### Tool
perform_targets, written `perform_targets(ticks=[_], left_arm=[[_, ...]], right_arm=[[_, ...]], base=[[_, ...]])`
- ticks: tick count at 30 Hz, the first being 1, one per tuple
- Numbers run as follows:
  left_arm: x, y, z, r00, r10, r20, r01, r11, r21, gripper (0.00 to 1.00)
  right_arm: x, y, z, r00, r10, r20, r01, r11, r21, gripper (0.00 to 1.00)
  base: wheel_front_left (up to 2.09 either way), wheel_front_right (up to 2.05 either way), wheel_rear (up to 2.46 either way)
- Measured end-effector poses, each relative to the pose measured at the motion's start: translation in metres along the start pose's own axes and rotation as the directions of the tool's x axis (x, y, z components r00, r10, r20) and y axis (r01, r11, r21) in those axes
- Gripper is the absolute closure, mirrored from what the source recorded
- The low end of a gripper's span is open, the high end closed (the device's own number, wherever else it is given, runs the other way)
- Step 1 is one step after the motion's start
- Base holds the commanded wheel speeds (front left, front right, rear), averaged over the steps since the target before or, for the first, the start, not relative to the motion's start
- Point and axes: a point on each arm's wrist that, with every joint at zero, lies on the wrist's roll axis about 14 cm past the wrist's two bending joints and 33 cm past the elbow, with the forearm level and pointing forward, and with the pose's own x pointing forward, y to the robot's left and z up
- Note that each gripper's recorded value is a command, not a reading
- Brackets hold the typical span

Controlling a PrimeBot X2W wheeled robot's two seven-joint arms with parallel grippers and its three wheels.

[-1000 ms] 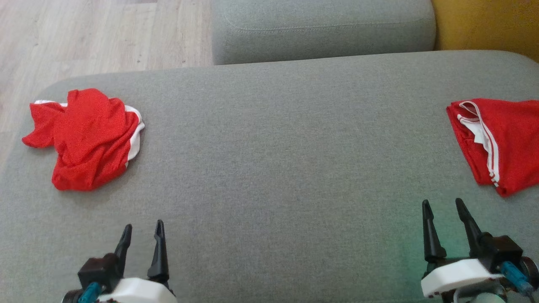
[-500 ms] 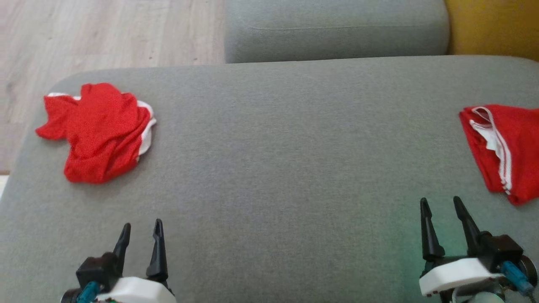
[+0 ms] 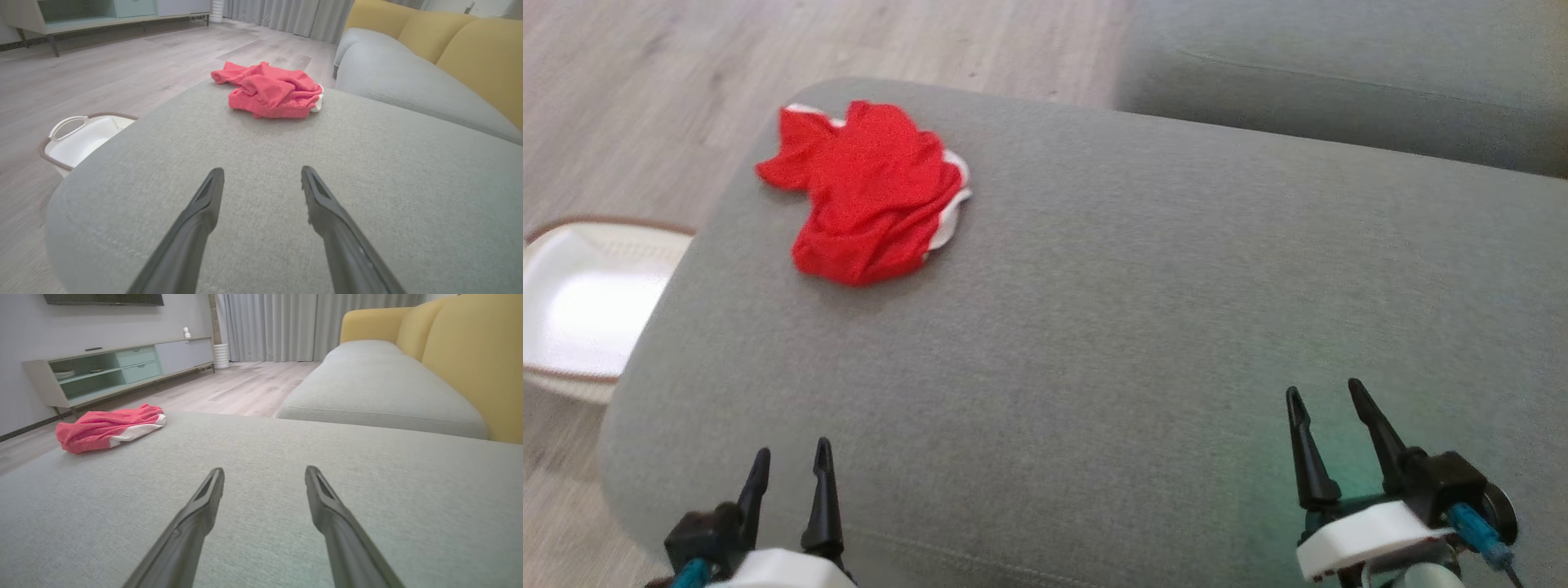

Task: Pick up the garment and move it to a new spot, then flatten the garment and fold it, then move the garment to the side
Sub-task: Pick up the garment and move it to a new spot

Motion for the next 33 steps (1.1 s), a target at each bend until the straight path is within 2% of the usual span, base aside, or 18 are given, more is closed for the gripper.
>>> perform_targets(ticks=[3, 8, 14, 17, 21, 26, 33], left_arm=[[-0.005, 0.01, -0.005, 0.999, 0.04, -0.02, -0.04, 0.999, -0.014, 0.0], [0.009, 0.008, 0.0, 0.999, 0.036, -0.016, -0.037, 0.999, -0.011, 0.0], [0.088, -0.018, 0.052, 0.993, -0.048, 0.11, 0.049, 0.999, -0.004, 0.0], [0.135, -0.036, 0.063, 0.988, -0.101, 0.12, 0.099, 0.995, 0.02, 0.0], [0.188, -0.05, 0.044, 0.991, -0.131, -0.02, 0.132, 0.99, 0.046, 0.0], [0.234, -0.057, 0.016, 0.979, -0.11, -0.17, 0.12, 0.991, 0.05, 0.0], [0.24, -0.048, -0.048, 0.922, -0.039, -0.384, 0.076, 0.994, 0.08, 0.01]], right_arm=[[0.011, 0.011, -0.003, 0.999, 0.043, -0.009, -0.043, 0.999, -0.001, 0.0], [0.027, 0.015, -0.007, 0.997, 0.07, -0.018, -0.07, 0.997, -0.012, 0.0], [0.058, 0.003, -0.018, 0.997, 0.068, -0.03, -0.069, 0.997, -0.044, 0.0], [0.079, -0.006, -0.022, 0.997, 0.07, -0.022, -0.071, 0.996, -0.055, 0.0], [0.097, -0.026, -0.037, 0.997, 0.063, -0.039, -0.065, 0.995, -0.074, 0.0], [0.105, -0.044, -0.06, 0.995, 0.048, -0.087, -0.055, 0.995, -0.079, 0.0], [0.105, -0.053, -0.063, 0.996, 0.037, -0.087, -0.045, 0.995, -0.085, 0.0]], base=[[0.0, 0.0, 0.0], [0.0, 0.0, 0.0], [0.0, 0.0, 0.0], [0.0, 0.0, 0.0], [0.0, 0.0, 0.0], [0.0, 0.0, 0.0], [0.0, 0.0, 0.0]])
